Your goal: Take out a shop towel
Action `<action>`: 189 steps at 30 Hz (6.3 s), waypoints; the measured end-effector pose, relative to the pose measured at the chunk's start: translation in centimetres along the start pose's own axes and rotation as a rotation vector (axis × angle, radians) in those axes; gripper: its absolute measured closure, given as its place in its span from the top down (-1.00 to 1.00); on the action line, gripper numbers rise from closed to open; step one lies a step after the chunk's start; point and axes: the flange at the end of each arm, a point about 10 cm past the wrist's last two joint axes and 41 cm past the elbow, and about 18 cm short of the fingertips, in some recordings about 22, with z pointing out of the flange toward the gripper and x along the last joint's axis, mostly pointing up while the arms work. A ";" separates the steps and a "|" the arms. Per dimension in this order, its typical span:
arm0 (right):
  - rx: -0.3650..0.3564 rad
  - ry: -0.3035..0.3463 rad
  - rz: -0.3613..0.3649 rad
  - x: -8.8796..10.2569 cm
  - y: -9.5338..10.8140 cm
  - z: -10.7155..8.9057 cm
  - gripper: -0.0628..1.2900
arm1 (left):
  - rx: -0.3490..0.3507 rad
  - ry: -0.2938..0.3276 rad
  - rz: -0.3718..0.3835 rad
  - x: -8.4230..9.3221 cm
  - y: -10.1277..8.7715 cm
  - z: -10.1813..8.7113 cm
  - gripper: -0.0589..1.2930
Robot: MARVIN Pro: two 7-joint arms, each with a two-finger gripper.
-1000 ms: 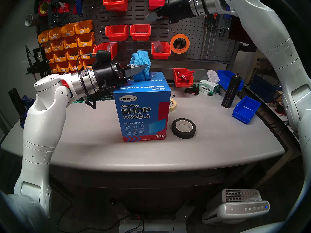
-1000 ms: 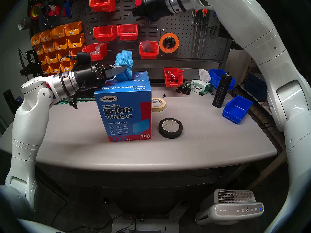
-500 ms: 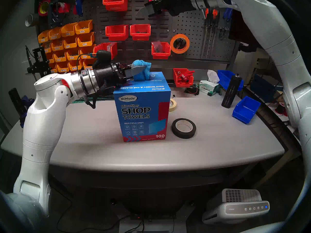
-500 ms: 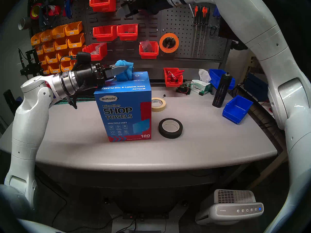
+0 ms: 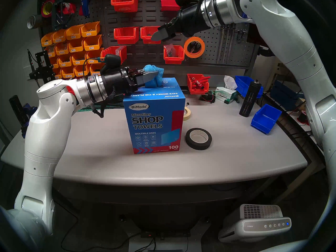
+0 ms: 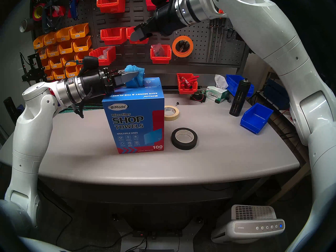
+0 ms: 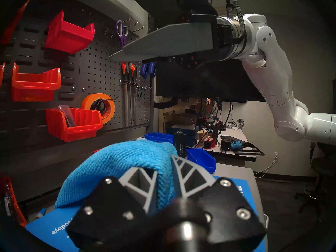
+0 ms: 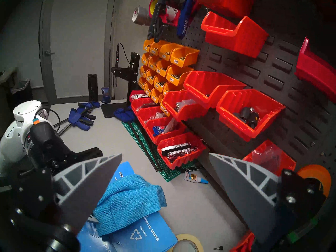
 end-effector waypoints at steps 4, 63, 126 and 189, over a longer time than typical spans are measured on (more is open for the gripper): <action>0.000 -0.002 0.001 -0.2 0.0 0.0 0.92 | 0.000 0.010 0.003 0.0 0.1 0.2 -0.46; 0.109 -0.132 0.053 -2.1 1.4 0.5 0.92 | -0.022 0.084 0.242 -0.7 0.1 0.3 -0.94; 0.118 -0.294 -0.060 -0.7 2.4 2.7 0.92 | -0.017 0.155 0.263 -1.1 -1.4 -0.9 -0.94; 0.108 -0.128 -0.038 -6.3 1.8 5.2 0.92 | -0.027 0.217 0.180 0.5 -1.6 -0.4 -0.94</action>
